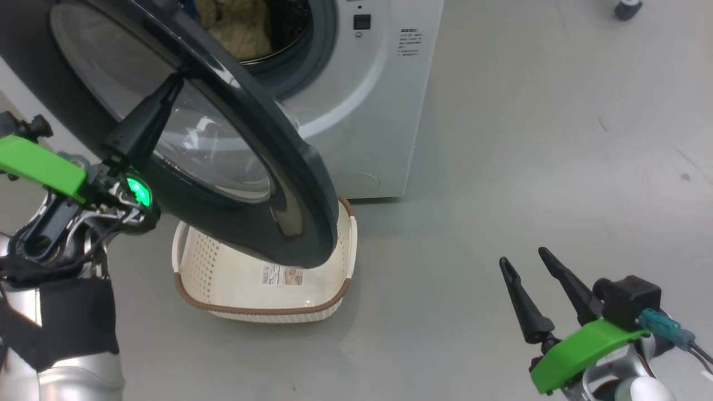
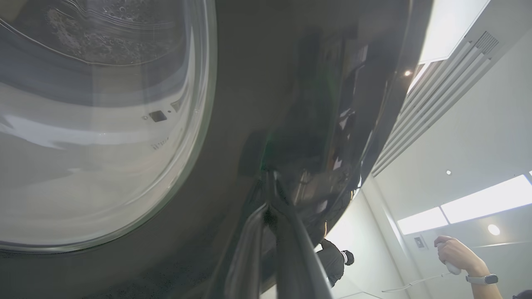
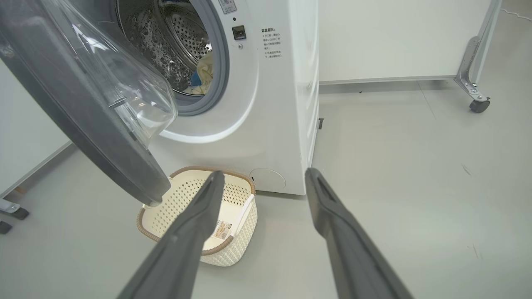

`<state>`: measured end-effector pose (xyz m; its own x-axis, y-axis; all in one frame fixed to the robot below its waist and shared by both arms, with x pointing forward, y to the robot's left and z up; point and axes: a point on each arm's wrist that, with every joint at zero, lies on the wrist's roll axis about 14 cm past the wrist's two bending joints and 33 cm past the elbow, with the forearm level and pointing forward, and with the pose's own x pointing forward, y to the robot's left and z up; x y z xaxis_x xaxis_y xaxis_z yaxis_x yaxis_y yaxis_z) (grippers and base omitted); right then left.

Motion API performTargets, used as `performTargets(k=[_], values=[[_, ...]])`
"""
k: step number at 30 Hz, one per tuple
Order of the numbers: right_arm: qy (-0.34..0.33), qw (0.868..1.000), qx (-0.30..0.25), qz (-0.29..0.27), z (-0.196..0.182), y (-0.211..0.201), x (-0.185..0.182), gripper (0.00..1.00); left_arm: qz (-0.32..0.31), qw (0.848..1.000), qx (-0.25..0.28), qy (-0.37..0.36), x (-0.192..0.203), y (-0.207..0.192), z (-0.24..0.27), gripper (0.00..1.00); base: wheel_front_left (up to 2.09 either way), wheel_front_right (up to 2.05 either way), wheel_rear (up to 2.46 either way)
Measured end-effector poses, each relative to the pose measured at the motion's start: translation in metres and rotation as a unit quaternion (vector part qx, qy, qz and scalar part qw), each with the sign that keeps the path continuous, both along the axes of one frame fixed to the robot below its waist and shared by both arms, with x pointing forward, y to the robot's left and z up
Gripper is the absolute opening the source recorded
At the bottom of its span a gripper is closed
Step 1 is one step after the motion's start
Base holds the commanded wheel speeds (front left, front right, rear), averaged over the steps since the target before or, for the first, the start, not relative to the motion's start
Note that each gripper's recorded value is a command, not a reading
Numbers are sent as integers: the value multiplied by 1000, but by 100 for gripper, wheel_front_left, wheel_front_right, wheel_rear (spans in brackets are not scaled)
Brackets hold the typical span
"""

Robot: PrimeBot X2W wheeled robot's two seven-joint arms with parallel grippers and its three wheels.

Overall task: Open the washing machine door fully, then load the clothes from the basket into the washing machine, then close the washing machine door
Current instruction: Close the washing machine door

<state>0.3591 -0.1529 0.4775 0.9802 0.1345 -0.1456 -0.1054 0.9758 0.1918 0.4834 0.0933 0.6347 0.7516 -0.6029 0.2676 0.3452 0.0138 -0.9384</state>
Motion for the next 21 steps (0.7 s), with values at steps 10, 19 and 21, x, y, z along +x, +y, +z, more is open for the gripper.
performTargets(k=[10, 19, 21], values=[[5, 999, 1, -49, -3, -29, -16, 100, -1, 1000, -23, 4, 23, -30, 1, 0, 0, 0, 0], [9, 997, -3, -75, -4, -44, -24, 100, 14, 999, -37, 16, 40, -45, -3, 0, 0, 0, 0], [6, 997, -4, -78, -2, -46, -24, 100, 21, 999, -39, 19, 44, -46, -5, 0, 0, 0, 0]])
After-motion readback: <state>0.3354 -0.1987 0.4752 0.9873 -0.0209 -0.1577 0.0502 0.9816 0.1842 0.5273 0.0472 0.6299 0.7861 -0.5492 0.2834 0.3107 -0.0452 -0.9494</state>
